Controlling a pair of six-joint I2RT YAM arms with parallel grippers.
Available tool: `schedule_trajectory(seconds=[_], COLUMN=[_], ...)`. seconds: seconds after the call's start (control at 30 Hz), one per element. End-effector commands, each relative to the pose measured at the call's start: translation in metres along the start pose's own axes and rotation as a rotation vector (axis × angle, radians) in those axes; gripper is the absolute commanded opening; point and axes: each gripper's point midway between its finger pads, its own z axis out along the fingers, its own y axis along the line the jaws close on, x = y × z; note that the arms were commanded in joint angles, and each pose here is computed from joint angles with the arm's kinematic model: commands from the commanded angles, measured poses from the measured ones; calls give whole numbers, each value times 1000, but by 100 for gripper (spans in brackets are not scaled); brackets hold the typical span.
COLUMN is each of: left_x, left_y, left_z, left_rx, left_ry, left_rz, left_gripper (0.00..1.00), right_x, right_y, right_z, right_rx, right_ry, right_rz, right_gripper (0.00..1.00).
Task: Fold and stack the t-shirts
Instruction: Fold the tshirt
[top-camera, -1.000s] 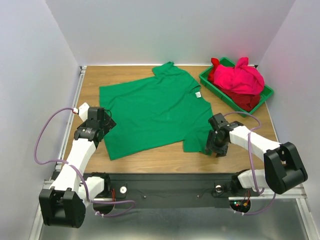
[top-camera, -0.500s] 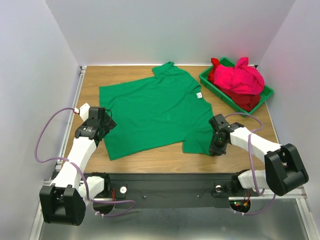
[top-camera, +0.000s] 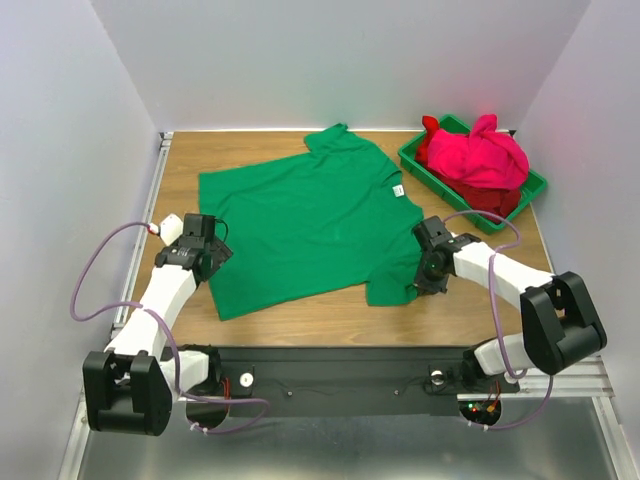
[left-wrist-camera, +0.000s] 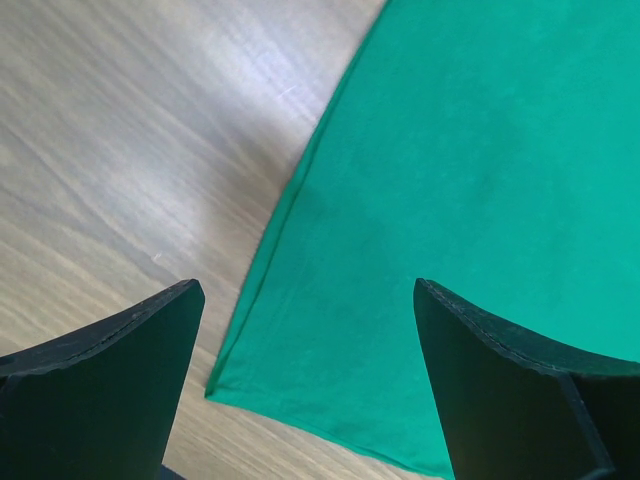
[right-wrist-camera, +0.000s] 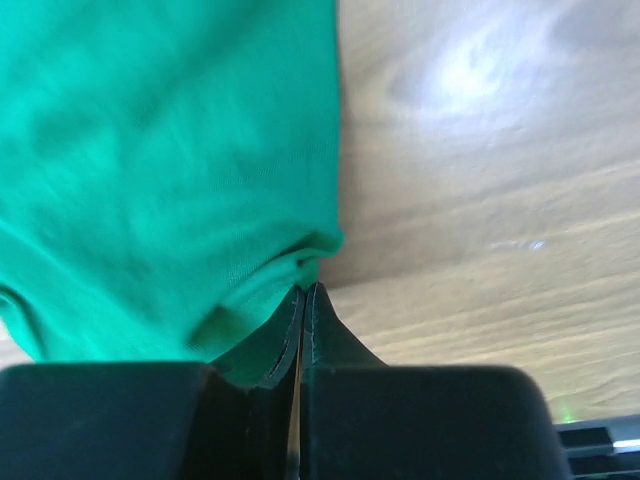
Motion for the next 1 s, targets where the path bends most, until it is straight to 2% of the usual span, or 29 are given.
schedule_trajectory(seconds=[0.0,0.23,0.53,0.67,0.87,0.97], left_x=[3,30,58,68,69,85], left_y=[11,15,6,5,-1,-8], left_z=[-1,-4,-8,-16,-32,-28], left_rx=[-74,-71,-92,-109,-185,-187], left_ry=[-8,41,96,131,69,127], left_rz=[-64,-226,-167,-195,-139,-143], left_gripper=[98,98,98,98,98,98], right_x=[-47,-74,-84,-94,-110,-115], right_y=[11,8,10,11,9,11], right_z=[-12,-20,-23,-24,-24,-25], right_rx=[8,11,-21,-22,-35,-50], right_ry=[-158,-198,-188,-196,-203,-210], right_rz=[-14,-4,4,-3,11,13], right_gripper=[0,0,0,0,0,0])
